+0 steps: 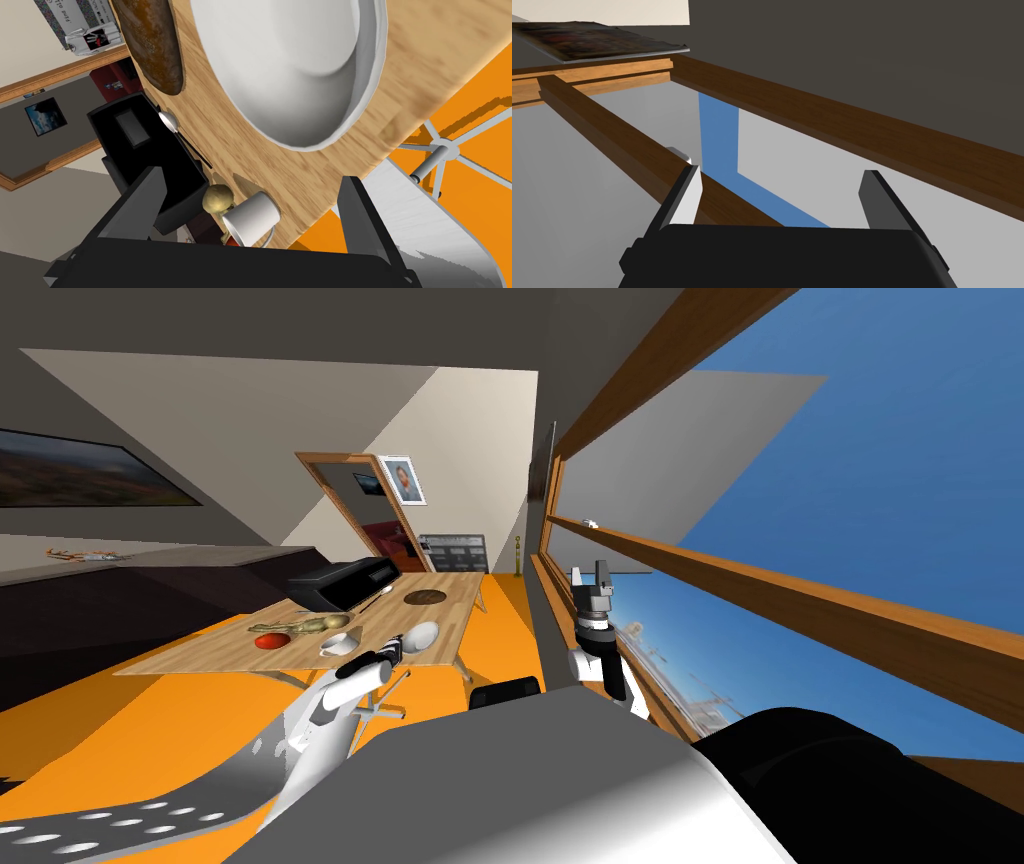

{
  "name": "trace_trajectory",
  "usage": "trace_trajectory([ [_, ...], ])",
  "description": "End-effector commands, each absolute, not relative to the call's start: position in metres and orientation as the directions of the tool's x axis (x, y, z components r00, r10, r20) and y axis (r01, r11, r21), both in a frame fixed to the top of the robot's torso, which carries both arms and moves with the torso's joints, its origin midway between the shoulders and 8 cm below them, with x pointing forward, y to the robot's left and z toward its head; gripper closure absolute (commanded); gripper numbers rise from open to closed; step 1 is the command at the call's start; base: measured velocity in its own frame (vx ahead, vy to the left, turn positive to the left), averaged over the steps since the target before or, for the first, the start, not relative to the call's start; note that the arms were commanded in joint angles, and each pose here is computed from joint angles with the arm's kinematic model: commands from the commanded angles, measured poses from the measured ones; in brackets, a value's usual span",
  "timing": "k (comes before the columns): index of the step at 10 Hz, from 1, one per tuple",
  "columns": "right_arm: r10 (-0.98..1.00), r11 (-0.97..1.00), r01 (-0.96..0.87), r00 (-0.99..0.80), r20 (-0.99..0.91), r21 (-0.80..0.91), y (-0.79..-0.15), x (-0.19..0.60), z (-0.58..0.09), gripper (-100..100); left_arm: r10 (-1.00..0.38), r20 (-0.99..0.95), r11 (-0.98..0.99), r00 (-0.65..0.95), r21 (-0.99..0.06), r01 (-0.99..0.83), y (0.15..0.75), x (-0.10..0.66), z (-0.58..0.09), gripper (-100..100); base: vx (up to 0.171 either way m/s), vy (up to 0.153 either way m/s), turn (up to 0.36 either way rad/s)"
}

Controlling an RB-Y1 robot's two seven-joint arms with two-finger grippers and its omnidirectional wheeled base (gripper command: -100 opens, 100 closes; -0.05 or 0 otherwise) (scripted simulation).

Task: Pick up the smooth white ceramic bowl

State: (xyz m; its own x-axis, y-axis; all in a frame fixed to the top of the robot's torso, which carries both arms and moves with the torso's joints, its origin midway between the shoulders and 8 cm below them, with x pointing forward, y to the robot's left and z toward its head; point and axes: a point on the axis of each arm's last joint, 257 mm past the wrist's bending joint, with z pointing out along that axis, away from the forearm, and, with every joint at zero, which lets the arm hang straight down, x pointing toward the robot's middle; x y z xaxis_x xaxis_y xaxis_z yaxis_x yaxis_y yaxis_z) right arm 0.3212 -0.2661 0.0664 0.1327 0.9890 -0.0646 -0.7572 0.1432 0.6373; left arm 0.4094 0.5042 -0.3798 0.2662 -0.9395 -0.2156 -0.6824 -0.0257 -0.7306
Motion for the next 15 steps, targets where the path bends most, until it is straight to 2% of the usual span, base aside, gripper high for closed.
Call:
trace_trajectory([
  [1,0.989,0.143,-0.757,0.133,-0.065,0.637,-0.266,0.321,0.066,0,-0.94,-0.213,-0.049,0.266,-0.689,-0.723,0.509,0.399,-0.393,-100,0.058,-0.023,-0.03],
  [6,0.989,0.143,-0.757,0.133,-0.065,0.637,-0.266,0.321,0.066,0,-0.942,-0.206,-0.087,0.265,-0.614,-0.784,0.514,0.38,-0.414,-100,0.047,-0.023,-0.019],
  [11,0.989,0.143,-0.757,0.133,-0.065,0.637,-0.266,0.321,0.066,0,-0.947,-0.181,-0.154,0.264,-0.467,-0.871,0.511,0.337,-0.455,-100,0.056,-0.026,-0.023],
  [12,0.989,0.143,-0.757,0.133,-0.065,0.637,-0.266,0.321,0.066,0,-0.946,-0.186,-0.144,0.264,-0.489,-0.86,0.513,0.346,-0.447,-100,0.019,-0.013,0.001],
  [13,0.989,0.143,-0.757,0.133,-0.065,0.637,-0.266,0.321,0.066,0,-0.947,-0.185,-0.146,0.264,-0.483,-0.863,0.513,0.344,-0.449,0,0.0,0.0,0.0],
  [14,0.989,0.143,-0.757,0.133,-0.065,0.637,-0.266,0.321,0.066,0,-0.946,-0.184,-0.147,0.265,-0.484,-0.863,0.51,0.344,-0.457,-100,0.019,0.02,-0.003],
  [15,0.989,0.143,-0.757,0.133,-0.065,0.637,-0.266,0.321,0.066,0,-0.946,-0.184,-0.148,0.265,-0.484,-0.862,0.51,0.344,-0.459,-100,0.025,0.033,-0.006],
])
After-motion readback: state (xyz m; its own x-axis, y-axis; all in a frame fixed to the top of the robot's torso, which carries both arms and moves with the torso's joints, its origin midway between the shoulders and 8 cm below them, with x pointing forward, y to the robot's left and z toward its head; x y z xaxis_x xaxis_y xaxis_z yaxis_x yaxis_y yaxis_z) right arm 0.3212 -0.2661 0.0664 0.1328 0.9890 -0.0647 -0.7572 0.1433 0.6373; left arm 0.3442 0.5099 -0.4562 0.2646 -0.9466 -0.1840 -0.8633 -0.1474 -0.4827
